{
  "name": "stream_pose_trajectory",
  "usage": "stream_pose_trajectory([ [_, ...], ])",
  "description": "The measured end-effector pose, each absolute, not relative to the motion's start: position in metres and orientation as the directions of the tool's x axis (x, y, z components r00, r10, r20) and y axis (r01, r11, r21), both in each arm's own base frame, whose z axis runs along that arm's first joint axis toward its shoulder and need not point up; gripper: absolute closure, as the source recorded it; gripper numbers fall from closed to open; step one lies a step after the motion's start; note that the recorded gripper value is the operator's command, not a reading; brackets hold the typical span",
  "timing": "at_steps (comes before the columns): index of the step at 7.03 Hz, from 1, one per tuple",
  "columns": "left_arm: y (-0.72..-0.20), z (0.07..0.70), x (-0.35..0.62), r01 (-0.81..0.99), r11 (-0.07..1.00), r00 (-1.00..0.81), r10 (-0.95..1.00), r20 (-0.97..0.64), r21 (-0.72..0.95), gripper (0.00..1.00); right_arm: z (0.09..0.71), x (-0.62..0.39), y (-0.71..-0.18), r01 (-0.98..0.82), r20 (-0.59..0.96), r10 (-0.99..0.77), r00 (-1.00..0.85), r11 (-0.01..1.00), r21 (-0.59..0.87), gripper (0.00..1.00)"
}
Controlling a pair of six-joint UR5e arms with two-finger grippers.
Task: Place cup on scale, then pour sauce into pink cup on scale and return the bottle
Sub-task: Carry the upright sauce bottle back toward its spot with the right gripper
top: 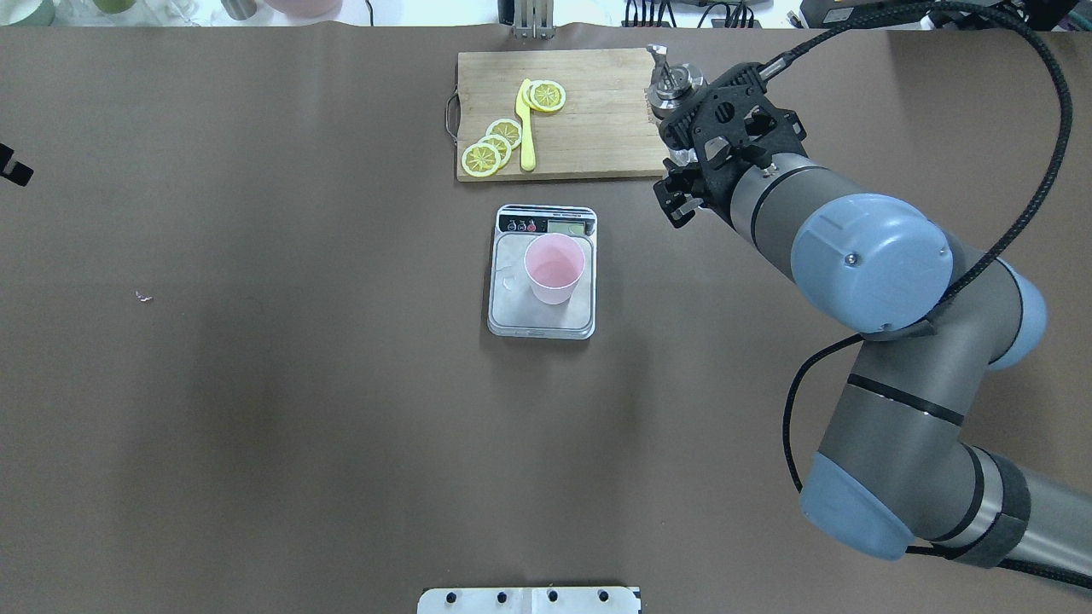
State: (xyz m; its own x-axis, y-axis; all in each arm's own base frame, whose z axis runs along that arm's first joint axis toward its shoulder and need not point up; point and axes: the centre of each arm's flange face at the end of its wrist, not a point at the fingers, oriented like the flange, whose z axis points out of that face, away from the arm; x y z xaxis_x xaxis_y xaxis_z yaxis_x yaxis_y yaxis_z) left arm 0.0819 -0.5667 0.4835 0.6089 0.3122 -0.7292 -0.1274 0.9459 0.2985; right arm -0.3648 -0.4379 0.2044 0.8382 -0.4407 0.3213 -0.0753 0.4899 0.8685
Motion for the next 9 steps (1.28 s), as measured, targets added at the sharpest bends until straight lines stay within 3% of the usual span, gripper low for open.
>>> stream_pose_trajectory([
  [5, -0.574, 0.468, 0.083, -0.121, 0.939, 0.608, 0.325, -0.724, 0.321, 0.03, 0.321, -0.367, -0.447, -0.324, 0.532, -0.422, 0.734, 0.471, 0.821, 0.88],
  [9, -0.576, 0.46, 0.083, -0.116, 0.936, 0.607, 0.331, -0.723, 0.331, 0.03, 0.402, -0.387, -0.455, -0.387, 0.573, -0.445, 0.688, 0.444, 0.808, 0.88],
])
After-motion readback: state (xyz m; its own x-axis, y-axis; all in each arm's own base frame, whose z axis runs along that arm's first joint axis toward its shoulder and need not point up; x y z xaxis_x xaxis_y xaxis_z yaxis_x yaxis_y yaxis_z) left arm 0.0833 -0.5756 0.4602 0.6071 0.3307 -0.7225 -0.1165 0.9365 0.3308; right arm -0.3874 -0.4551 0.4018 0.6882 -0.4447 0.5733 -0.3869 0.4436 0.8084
